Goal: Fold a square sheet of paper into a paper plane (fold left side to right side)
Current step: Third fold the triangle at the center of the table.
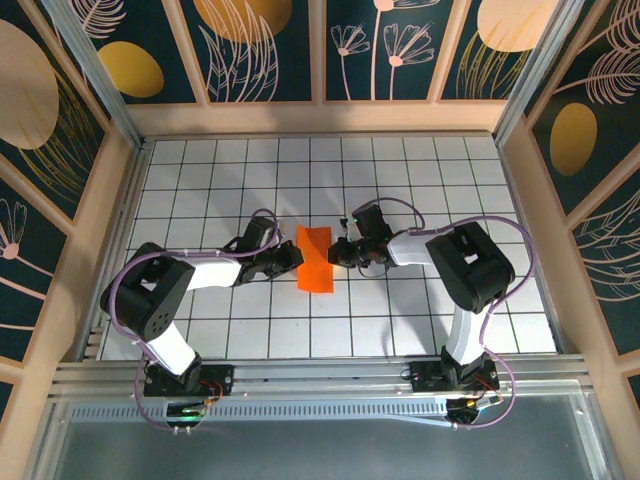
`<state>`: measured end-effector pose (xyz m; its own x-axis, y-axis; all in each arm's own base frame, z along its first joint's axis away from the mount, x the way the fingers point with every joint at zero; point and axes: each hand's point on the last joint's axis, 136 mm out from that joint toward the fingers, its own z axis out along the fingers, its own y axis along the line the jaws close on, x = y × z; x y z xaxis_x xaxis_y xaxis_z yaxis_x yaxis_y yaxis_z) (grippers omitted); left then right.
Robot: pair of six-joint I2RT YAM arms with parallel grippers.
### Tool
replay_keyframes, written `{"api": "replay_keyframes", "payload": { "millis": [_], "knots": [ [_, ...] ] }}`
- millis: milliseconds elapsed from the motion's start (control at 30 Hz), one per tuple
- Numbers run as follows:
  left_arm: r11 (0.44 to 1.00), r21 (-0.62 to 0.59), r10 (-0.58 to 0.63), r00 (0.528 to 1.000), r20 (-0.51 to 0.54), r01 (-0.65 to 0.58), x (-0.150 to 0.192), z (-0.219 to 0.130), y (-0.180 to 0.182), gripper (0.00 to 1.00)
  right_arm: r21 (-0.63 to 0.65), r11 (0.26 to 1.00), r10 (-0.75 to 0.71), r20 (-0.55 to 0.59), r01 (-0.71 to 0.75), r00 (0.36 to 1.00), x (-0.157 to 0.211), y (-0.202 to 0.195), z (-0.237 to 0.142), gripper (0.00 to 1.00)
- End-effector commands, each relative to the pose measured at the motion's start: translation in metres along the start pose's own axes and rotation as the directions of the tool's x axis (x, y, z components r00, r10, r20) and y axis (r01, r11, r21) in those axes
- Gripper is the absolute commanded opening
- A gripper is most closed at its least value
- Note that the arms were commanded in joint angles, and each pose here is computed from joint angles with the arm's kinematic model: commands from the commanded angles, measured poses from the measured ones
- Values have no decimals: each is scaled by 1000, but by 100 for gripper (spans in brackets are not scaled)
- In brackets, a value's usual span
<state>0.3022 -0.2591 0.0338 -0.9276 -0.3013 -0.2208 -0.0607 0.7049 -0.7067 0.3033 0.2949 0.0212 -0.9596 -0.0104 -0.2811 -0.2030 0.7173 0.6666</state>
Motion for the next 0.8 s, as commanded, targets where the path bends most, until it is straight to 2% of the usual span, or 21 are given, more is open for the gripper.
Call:
{"api": "replay_keyframes", "payload": {
  "millis": [0,167,333,533,767],
  "knots": [
    [1000,31,-2,1000,29,1,-5,-8,-11,2,60,994,-98,107,92,989,-25,6,-17,22],
    [997,67,-31,999,36,29,-7,-11,-20,0,97,977,-206,193,190,959,-32,16,-43,48],
    [998,49,-43,999,26,41,-8,-12,-21,0,191,926,-368,254,327,894,-14,30,-67,66],
    [997,58,-57,998,15,56,-6,-12,-22,0,329,789,-599,226,518,768,33,45,-70,78],
    [997,58,-61,998,11,60,-5,-12,-22,0,448,607,-778,166,656,606,66,58,-60,87]
  ]
}}
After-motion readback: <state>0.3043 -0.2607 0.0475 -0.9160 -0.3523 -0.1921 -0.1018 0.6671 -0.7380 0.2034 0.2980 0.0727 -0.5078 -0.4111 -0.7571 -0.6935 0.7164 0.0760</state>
